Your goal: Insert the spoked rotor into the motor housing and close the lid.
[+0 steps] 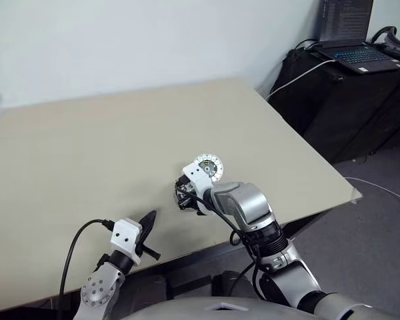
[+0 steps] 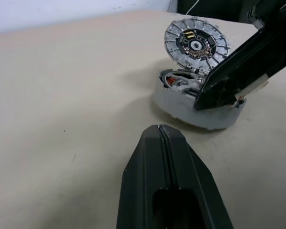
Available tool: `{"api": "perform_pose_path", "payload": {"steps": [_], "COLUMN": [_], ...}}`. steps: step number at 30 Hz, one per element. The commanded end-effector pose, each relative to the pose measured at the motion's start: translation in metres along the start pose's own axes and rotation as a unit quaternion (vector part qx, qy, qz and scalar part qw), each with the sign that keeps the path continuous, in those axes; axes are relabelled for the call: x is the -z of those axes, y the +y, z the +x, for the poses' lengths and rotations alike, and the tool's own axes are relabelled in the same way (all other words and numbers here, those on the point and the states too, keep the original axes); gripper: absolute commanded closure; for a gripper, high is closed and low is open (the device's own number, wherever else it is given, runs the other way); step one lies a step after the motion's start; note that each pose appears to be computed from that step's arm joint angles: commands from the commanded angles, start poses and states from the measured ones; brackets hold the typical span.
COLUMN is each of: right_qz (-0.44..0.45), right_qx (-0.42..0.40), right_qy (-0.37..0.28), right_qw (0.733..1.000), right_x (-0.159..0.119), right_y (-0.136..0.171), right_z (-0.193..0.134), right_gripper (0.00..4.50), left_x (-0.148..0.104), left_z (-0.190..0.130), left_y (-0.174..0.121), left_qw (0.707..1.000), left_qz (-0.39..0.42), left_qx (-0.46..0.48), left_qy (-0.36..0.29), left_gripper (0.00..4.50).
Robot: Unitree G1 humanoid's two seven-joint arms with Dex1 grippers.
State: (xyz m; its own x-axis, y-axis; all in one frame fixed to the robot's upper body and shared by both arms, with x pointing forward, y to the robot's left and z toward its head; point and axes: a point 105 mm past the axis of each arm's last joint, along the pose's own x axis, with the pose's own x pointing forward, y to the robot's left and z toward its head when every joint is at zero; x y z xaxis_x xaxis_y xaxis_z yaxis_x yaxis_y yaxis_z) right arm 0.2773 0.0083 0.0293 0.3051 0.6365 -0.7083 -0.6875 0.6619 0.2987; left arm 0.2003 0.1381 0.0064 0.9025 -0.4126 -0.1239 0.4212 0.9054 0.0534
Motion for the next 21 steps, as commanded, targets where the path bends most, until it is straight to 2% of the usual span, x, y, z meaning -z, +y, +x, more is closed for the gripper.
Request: {"api": "perform_pose_path", "payload": {"steps": [1, 4, 8, 10, 12, 16, 18, 21], "right_qz": [-0.004, 0.004, -0.017, -0.092, -0.248, -0.502, -0.556, -0.592], "right_qx": [-0.039, -0.048, -0.071, -0.058, -0.034, -0.006, -0.021, -0.045], "right_qy": [-0.014, -0.039, -0.082, -0.127, -0.175, -0.151, -0.120, -0.088], "right_qw": [0.999, 0.998, 0.994, 0.986, 0.952, 0.851, 0.822, 0.800], "right_x": [-0.011, -0.021, -0.040, -0.054, -0.065, -0.050, -0.037, -0.025], "right_y": [0.021, 0.027, 0.038, 0.038, 0.035, 0.017, 0.007, -0.002], "right_z": [0.005, 0.007, 0.001, -0.007, -0.020, -0.031, -0.036, -0.042], "right_gripper": [3.44, 2.50, 2.50, 2.50, 2.50, 2.50, 2.50, 2.50], "left_x": [-0.015, -0.013, -0.009, -0.008, -0.004, 0.002, 0.004, 0.005], "left_z": [0.004, 0.005, 0.005, 0.005, 0.006, 0.007, 0.007, 0.009], "left_y": [-0.003, -0.003, -0.001, -0.001, -0.001, -0.001, -0.002, -0.003], "left_qw": [1.000, 1.000, 1.000, 1.000, 1.000, 1.000, 1.000, 1.000], "left_qz": [0.003, 0.002, 0.002, 0.001, 0.000, -0.002, -0.004, -0.005], "left_qx": [0.006, 0.008, 0.010, 0.012, 0.015, 0.019, 0.020, 0.022], "left_qy": [-0.026, -0.025, -0.022, -0.021, -0.019, -0.020, -0.020, -0.021], "left_gripper": [4.50, 4.50, 4.50, 4.50, 4.50, 4.50, 4.50, 4.50]}}
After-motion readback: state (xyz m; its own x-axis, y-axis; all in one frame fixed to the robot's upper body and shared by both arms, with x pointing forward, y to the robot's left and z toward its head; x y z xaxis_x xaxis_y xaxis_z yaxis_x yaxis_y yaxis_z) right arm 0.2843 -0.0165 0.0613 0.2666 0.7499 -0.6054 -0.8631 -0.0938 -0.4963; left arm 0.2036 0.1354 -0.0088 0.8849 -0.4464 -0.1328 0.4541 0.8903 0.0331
